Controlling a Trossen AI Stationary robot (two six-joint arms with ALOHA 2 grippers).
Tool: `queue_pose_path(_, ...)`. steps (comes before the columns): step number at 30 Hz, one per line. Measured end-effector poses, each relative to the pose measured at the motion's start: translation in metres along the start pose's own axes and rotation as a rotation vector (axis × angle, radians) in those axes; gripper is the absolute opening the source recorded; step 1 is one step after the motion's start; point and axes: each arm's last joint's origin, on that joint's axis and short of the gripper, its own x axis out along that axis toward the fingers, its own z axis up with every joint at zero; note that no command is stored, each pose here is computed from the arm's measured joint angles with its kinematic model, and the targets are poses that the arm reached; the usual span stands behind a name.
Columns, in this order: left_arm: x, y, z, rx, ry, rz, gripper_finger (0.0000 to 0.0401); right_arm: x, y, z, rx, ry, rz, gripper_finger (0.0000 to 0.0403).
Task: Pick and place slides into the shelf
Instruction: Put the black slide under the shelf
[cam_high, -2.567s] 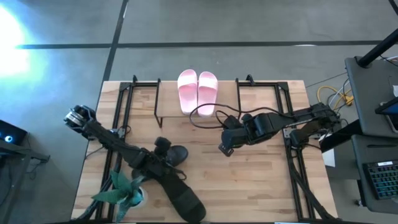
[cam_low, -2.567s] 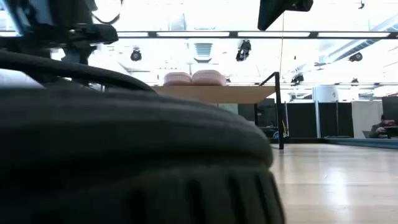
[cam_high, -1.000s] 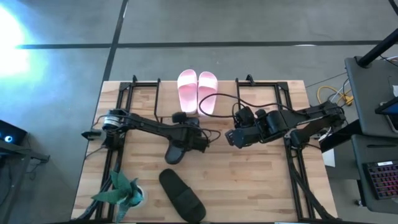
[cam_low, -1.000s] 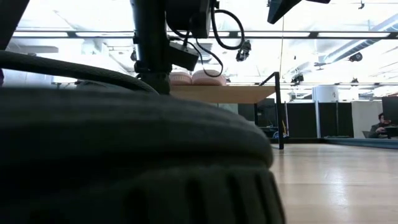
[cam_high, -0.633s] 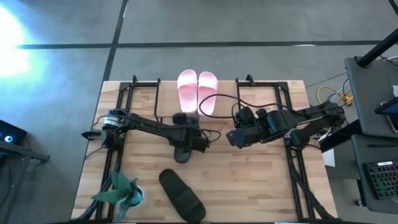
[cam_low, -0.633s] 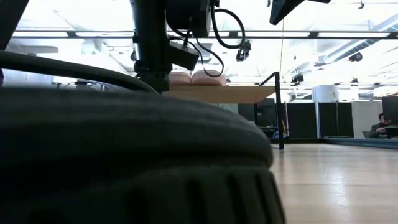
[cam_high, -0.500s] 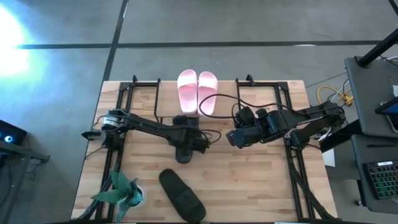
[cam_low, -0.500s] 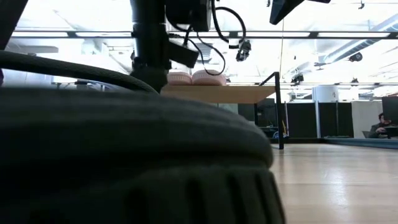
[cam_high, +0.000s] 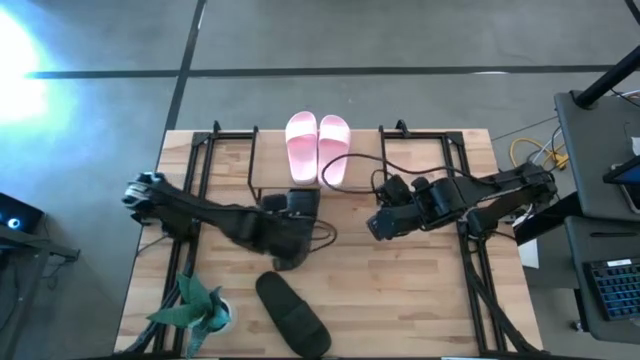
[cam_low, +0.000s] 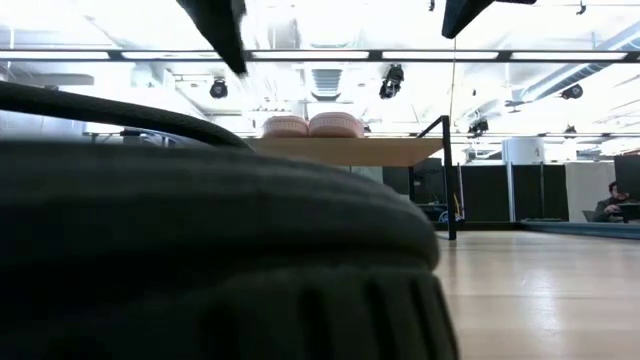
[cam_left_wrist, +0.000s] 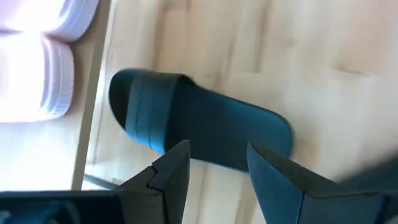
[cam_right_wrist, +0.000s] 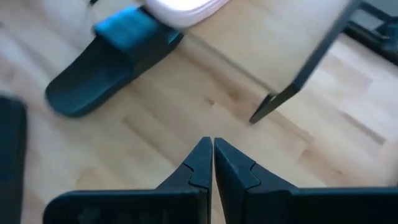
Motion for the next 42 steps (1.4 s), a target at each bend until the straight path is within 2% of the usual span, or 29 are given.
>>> queue_pose_path(2, -0.014, -0.003, -0.009, 0.079, -0.041, -0.059, 0.0145, -0.002, 0.004, -0.004, -0.034, 0.017, 0.023, 0.0009)
queue_pose_path(6, -0.029, -0.017, -0.029, 0.337, -0.11, -0.278, 0.0145, -0.007, 0.011, -0.013, -0.063, 0.021, 0.072, 0.0009)
queue_pose_path(8, -0.03, -0.026, -0.035, 0.354, -0.148, -0.411, 0.0145, -0.01, 0.013, -0.017, -0.07, 0.019, 0.089, 0.0009)
queue_pose_path(11, -0.023, -0.036, -0.038, 0.18, -0.103, -0.636, 0.0145, -0.013, 0.016, -0.022, -0.063, 0.022, 0.104, 0.0009)
queue_pose_path(14, -0.003, -0.042, -0.044, -0.027, 0.062, -0.776, 0.0145, -0.017, 0.019, -0.029, -0.046, 0.027, 0.12, 0.0009)
queue_pose_path(16, 0.008, -0.05, -0.048, -0.127, 0.122, -0.885, 0.0145, -0.02, 0.021, -0.034, -0.039, 0.03, 0.131, 0.0009)
queue_pose_path(19, 0.02, -0.058, -0.048, -0.259, 0.116, -0.991, 0.0145, -0.024, 0.023, -0.042, -0.03, 0.036, 0.146, 0.0009)
queue_pose_path(22, 0.034, -0.062, -0.053, -0.395, 0.129, -1.022, 0.0145, -0.028, 0.026, -0.05, -0.016, 0.044, 0.159, 0.0009)
queue_pose_path(25, 0.041, -0.067, -0.053, -0.508, 0.074, -1.102, 0.0145, -0.031, 0.031, -0.06, -0.013, 0.053, 0.167, 0.0009)
queue_pose_path(27, 0.045, -0.07, -0.056, -0.56, 0.06, -1.146, 0.0145, -0.032, 0.034, -0.067, -0.003, 0.057, 0.171, 0.0009)
queue_pose_path(29, 0.052, -0.072, -0.063, -0.608, 0.06, -1.143, 0.0145, -0.033, 0.038, -0.074, 0.003, 0.061, 0.17, 0.0009)
queue_pose_path(35, 0.062, -0.076, -0.076, -0.658, 0.075, -1.074, 0.0145, -0.033, 0.048, -0.091, 0.004, 0.076, 0.163, 0.0009)
queue_pose_path(42, 0.07, -0.094, -0.074, -0.645, 0.089, -1.038, 0.0145, -0.034, 0.05, -0.099, 0.027, 0.043, 0.161, 0.0009)
